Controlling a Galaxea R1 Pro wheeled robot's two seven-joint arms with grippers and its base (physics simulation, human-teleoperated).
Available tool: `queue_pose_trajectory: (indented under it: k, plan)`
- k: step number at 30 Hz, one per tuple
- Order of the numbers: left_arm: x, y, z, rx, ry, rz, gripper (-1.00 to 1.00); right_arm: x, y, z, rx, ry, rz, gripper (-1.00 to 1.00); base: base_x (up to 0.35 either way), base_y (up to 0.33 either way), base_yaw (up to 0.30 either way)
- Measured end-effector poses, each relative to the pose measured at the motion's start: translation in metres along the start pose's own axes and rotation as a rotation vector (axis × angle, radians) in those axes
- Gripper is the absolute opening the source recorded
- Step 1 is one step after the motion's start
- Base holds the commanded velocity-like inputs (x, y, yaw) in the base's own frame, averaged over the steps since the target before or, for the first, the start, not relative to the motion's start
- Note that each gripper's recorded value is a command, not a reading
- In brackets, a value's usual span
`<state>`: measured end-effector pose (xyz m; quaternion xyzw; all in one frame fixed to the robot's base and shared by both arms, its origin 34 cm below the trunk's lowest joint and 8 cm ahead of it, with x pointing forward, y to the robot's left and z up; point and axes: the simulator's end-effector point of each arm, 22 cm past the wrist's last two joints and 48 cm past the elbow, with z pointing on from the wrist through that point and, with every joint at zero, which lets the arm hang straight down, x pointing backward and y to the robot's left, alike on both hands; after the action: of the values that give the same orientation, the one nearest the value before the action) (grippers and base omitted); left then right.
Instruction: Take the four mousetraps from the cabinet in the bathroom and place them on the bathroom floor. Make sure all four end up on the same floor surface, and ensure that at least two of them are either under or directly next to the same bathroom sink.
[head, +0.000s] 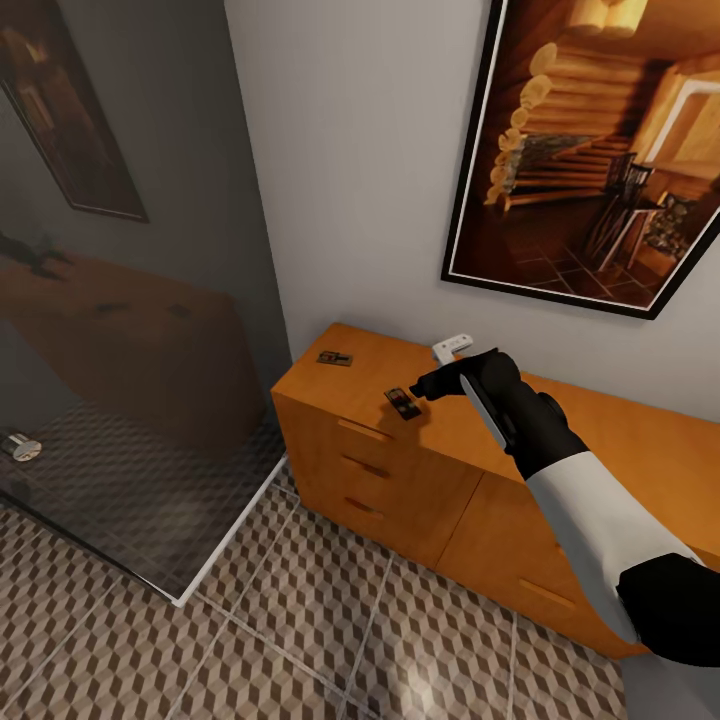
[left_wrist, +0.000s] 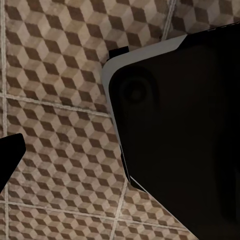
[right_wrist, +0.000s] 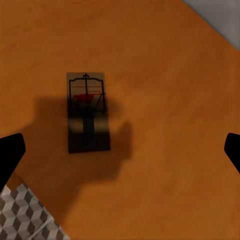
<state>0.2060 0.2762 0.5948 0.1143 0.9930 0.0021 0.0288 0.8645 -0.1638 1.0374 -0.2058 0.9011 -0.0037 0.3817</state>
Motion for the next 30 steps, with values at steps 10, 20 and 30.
queue_pose_trajectory:
  k: [10, 20, 30]
  plan:
    - [-0.0002, -0.0002, -0.0001, 0.001, -0.002, 0.0, 1.0, -0.0003, 0.0008, -0.0002, 0.0, 0.0, -0.001, 1.0, 0.036, 0.02, 0.0]
    - [0.0003, -0.0001, 0.0001, 0.0, 0.0, 0.0, 1.0, 0.0003, 0.0009, 0.0007, 0.0, 0.001, -0.001, 1.0, 0.058, 0.033, 0.0]
    - [0.0049, -0.0011, 0.0009, 0.003, 0.012, 0.0, 1.0, 0.0062, 0.0016, 0.007, -0.003, 0.012, 0.0, 1.0, 0.005, 0.003, 0.0]
